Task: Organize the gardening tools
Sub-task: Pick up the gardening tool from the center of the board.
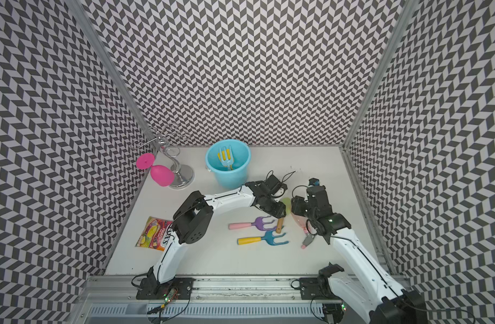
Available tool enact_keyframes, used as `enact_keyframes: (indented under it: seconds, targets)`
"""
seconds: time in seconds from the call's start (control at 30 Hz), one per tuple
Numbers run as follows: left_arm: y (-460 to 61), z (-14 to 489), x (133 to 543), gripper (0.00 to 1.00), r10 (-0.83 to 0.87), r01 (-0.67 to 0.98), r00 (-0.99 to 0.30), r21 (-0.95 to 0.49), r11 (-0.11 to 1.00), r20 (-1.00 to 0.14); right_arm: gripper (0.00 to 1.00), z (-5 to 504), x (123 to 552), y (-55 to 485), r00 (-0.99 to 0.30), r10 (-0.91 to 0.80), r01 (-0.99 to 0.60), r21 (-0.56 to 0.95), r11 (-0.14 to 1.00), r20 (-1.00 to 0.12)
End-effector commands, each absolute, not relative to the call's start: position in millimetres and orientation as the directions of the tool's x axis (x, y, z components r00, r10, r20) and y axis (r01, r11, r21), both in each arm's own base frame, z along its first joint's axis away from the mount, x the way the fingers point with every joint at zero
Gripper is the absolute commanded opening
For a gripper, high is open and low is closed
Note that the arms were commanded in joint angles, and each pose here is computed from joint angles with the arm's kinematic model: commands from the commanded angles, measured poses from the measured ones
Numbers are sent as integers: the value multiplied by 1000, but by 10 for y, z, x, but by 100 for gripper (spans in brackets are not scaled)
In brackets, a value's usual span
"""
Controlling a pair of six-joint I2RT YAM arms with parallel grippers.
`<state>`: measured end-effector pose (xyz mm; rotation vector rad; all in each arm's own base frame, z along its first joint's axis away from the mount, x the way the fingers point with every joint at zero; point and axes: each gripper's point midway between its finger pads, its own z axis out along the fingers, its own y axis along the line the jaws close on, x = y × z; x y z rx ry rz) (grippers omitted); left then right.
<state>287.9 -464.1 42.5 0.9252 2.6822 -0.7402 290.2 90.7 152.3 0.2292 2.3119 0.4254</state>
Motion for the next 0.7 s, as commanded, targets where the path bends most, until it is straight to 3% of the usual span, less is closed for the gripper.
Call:
enact_keyframes:
  seconds: [0.0,0.6,0.67]
  targets:
    - [-4592,247,2808,50,560,635,-772,-343,692,-300,52,1541,2958,874,-669,303,42,373,927,-679]
    - [-4712,141,2829,46,592,660,-749,-255,707,-297,52,1541,2963,847,-666,311,53,372,927,-678]
    - [-4704,137,2834,40,592,659,-750,-251,709,-296,52,1543,2965,845,-665,312,54,373,926,-679]
